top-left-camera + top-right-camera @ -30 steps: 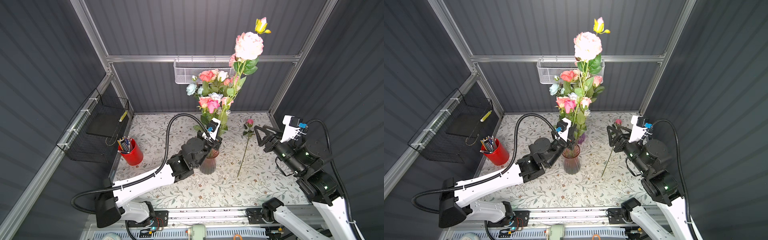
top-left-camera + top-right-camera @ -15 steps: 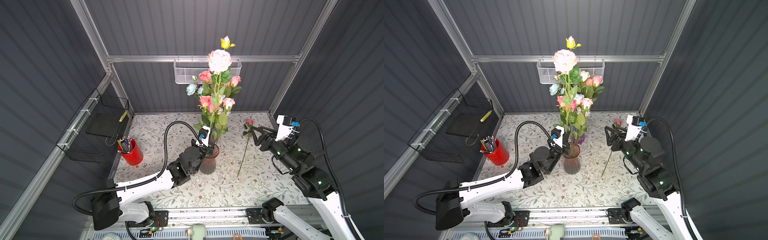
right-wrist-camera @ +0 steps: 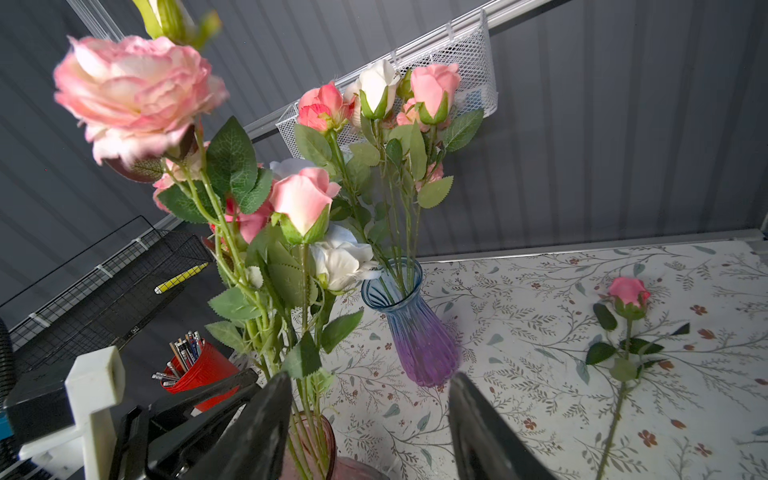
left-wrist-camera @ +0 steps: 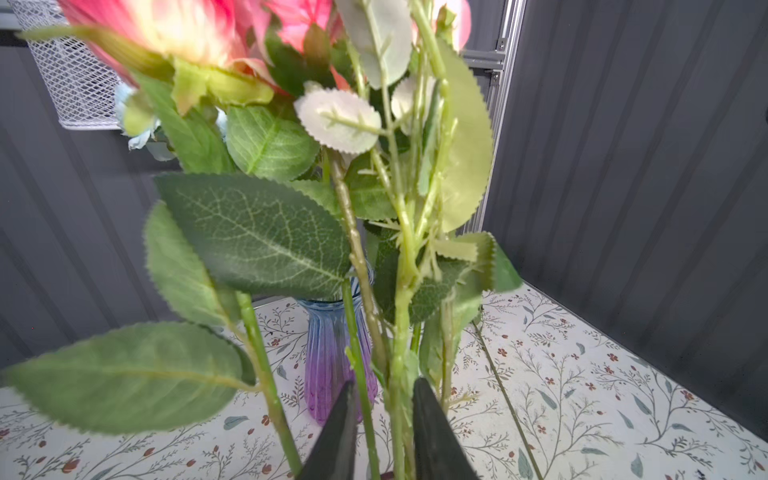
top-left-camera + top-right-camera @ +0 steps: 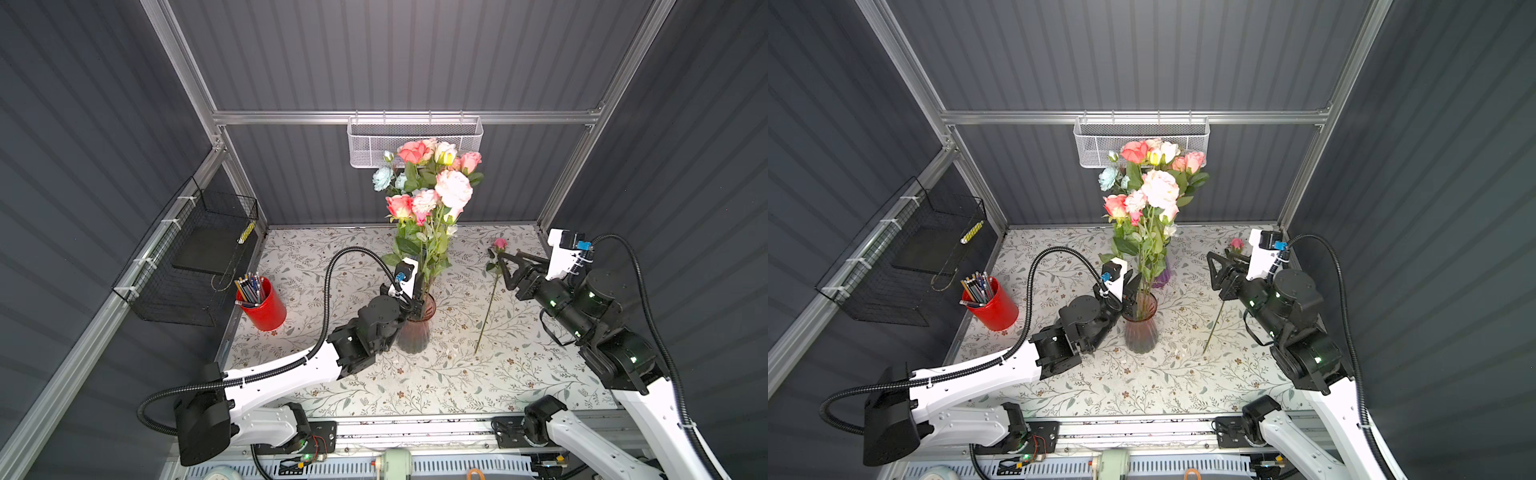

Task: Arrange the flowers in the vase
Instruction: 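Lower the pale pink rose into the vase with left gripper while right draws back, then open the left gripper and draw back while right gripper reaches the last rose, then grasp the last long-stemmed pink rose with the right gripper and lift it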

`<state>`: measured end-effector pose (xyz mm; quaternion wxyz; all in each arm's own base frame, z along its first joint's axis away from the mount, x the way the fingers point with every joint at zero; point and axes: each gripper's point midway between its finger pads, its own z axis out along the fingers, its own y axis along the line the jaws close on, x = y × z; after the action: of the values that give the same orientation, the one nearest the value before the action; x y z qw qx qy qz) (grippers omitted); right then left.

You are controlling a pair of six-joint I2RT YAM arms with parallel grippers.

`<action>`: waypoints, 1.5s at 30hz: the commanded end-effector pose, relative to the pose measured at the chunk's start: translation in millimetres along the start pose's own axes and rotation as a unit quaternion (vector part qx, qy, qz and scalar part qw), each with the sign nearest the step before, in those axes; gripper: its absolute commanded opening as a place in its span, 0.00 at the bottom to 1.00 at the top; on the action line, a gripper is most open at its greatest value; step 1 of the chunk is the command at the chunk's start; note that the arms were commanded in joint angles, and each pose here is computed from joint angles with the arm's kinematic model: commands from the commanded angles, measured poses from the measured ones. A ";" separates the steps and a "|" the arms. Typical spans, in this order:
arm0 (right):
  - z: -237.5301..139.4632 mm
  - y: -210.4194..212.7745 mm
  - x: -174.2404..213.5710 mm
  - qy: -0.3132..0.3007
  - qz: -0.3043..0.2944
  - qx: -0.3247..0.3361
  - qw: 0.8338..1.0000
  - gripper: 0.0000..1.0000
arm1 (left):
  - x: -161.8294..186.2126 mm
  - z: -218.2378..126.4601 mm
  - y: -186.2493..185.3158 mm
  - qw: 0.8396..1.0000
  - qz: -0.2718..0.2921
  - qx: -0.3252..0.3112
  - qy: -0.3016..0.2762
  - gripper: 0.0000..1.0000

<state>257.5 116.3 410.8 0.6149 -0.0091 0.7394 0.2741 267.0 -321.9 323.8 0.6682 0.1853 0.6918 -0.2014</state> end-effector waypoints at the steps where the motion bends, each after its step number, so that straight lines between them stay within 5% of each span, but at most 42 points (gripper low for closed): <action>1: 2.2 -1.2 0.4 -0.002 0.002 0.003 1.000 0.62 | -1.6 -3.8 1.2 1.000 -0.002 0.005 0.001 0.30; 14: 27.6 -46.0 22.3 0.035 -0.004 0.099 0.994 0.67 | -75.4 -60.6 -2.7 0.995 -0.003 0.099 -0.019 0.78; 19: 58.8 -92.9 56.6 0.114 0.036 0.152 0.981 0.68 | -77.5 -95.7 42.2 0.999 -0.027 0.034 -0.016 0.83; 24: 95.2 -157.4 105.2 0.214 0.084 0.213 0.950 0.68 | -21.9 -137.6 115.7 0.987 -0.111 -0.113 0.012 0.91; 29: 127.3 -226.5 157.4 0.309 0.110 0.280 0.902 0.60 | 51.6 -173.3 159.4 0.953 -0.215 -0.209 0.048 0.92; 39: 166.1 -311.0 224.6 0.433 0.122 0.349 0.822 0.53 | 102.0 -156.2 138.7 0.944 -0.259 -0.184 0.090 0.95; 45: 161.9 -324.2 248.5 0.466 0.118 0.366 0.797 0.52 | 100.5 -143.3 129.9 0.949 -0.239 -0.180 0.098 0.99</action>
<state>469.6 -6.6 46.2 0.1487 0.1840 0.9709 0.0383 206.5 -132.0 210.1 0.5438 -0.0782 0.8144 -0.1867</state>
